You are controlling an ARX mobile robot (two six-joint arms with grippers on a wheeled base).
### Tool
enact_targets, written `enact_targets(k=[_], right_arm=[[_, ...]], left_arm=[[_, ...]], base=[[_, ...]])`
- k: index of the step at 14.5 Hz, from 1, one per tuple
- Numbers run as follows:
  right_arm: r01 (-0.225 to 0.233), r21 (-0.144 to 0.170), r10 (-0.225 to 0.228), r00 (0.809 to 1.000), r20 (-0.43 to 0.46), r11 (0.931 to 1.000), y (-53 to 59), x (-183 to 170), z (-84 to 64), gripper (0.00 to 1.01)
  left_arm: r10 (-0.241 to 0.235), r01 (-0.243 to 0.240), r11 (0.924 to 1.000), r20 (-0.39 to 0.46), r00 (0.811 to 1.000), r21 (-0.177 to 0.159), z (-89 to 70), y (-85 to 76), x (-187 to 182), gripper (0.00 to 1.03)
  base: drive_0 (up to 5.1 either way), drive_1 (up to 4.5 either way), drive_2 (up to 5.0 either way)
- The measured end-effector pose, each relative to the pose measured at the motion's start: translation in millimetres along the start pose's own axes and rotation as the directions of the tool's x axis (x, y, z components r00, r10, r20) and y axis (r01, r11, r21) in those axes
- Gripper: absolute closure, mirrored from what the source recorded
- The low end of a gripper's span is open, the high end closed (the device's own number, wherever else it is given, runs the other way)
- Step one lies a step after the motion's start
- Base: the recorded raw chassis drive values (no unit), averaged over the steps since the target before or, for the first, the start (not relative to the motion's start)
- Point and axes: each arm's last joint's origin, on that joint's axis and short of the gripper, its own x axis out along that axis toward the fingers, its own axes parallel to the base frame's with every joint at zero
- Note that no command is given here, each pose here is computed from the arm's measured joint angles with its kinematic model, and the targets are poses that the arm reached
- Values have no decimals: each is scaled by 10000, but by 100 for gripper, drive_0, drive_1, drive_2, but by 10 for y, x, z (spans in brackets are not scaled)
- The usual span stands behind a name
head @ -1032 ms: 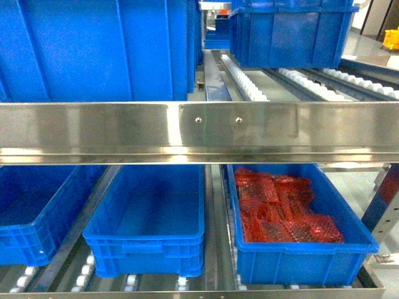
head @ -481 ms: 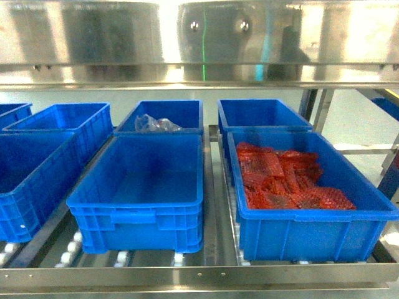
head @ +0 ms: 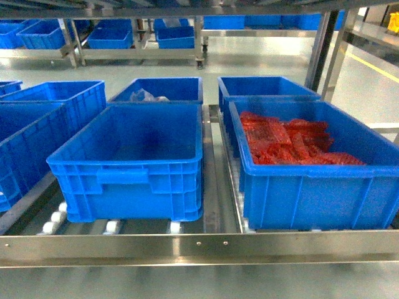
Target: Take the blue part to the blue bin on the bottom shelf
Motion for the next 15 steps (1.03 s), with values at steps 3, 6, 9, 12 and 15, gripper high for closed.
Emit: enact_targets(k=[3, 6, 9, 12, 15], right_arm=[[-4, -15, 4, 10000, 8, 10000, 0, 0, 1, 3], [-4, -4, 4, 10000, 8, 10000, 0, 0, 1, 3], [4, -4, -4, 10000, -4, 10000, 0, 0, 0, 3], [0, -8, 0, 10000, -4, 10000, 0, 0, 0, 3], [-4, -8, 4, 10000, -4, 10000, 0, 0, 0, 3]], left_arm=[[0, 0, 10000, -6, 10000, 4, -1, 0, 0, 60], [-3, 3, 10000, -7, 10000, 4, -1, 0, 0, 60], [-5, 5, 10000, -33, 10000, 17, -6, 0, 1, 60], [-6, 6, 10000, -23, 10000, 11, -5, 0, 1, 60], [-6, 6, 10000, -23, 10000, 14, -5, 0, 1, 60]], base=[[0, 0, 0], [0, 0, 0], [0, 0, 0], [0, 0, 0], [0, 0, 0]])
